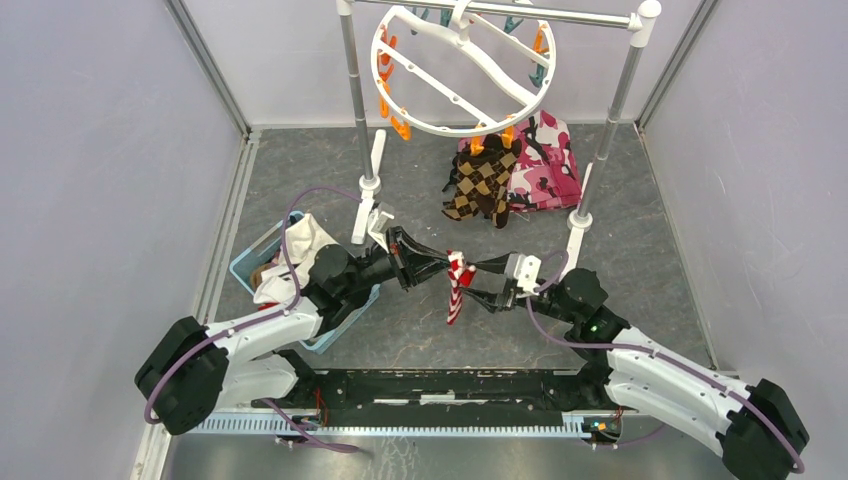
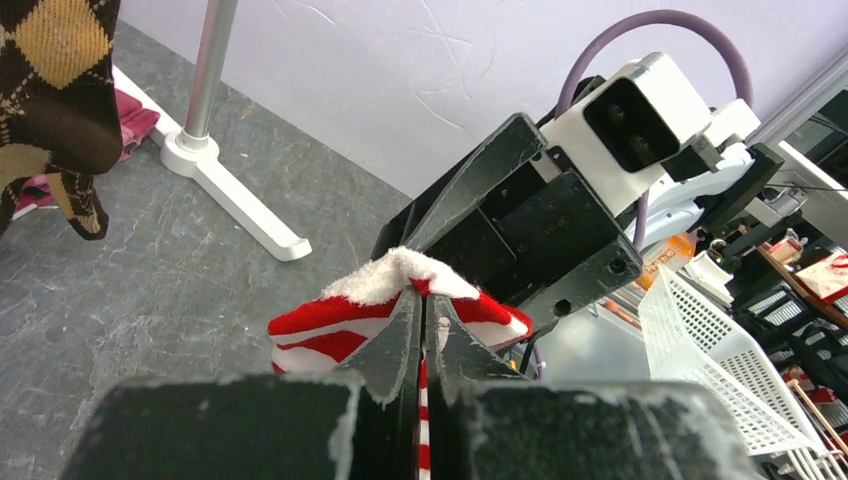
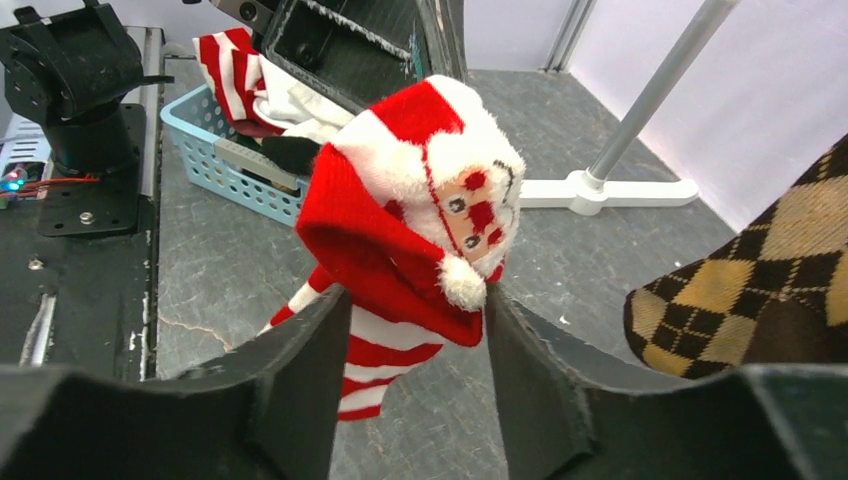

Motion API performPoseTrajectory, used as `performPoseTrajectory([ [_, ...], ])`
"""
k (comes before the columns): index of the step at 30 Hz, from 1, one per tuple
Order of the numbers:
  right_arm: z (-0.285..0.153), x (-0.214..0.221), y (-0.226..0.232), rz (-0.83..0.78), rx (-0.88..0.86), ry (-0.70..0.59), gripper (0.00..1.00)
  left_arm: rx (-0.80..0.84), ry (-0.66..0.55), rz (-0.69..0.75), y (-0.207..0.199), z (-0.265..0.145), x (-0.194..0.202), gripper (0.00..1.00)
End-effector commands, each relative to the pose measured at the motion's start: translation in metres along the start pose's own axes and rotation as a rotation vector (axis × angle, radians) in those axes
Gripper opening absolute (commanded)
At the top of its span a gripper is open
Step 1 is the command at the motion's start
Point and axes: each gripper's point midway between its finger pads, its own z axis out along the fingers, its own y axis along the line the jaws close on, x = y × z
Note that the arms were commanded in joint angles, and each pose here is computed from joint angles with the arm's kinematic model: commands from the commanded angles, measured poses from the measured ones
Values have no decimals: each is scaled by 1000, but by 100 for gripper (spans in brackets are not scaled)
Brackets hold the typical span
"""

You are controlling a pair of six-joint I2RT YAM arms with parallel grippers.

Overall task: Clip the socks to the hanger
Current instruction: Pick up the sock from the bin.

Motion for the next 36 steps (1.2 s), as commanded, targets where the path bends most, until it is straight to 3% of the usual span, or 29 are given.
performPoseTrajectory([
  [1,6,-19,-11,-44,29,-21,51,43,-47,-11,-12,1,-10,2],
  [12,1,-22,-7,-55,19,-26,5,-30,-23,12,2,-8,2,2],
  [15,2,-22,-6,-53,6,-15,0,-58,-8,32,8,-10,6,2],
  [19,0,-15,-16,-42,57,47,0,-150,12,84,25,-18,11,27],
  [23,-5,-4,-31,-16,139,142,0,-249,-4,186,39,-32,6,63],
  [30,-14,10,-45,-9,214,272,0,-189,-75,459,23,-53,-7,96],
  [33,-13,15,-44,-7,202,298,0,-101,-106,628,10,-59,-6,100],
  [36,-11,17,-42,-2,182,304,0,34,-62,798,-2,-56,8,100],
])
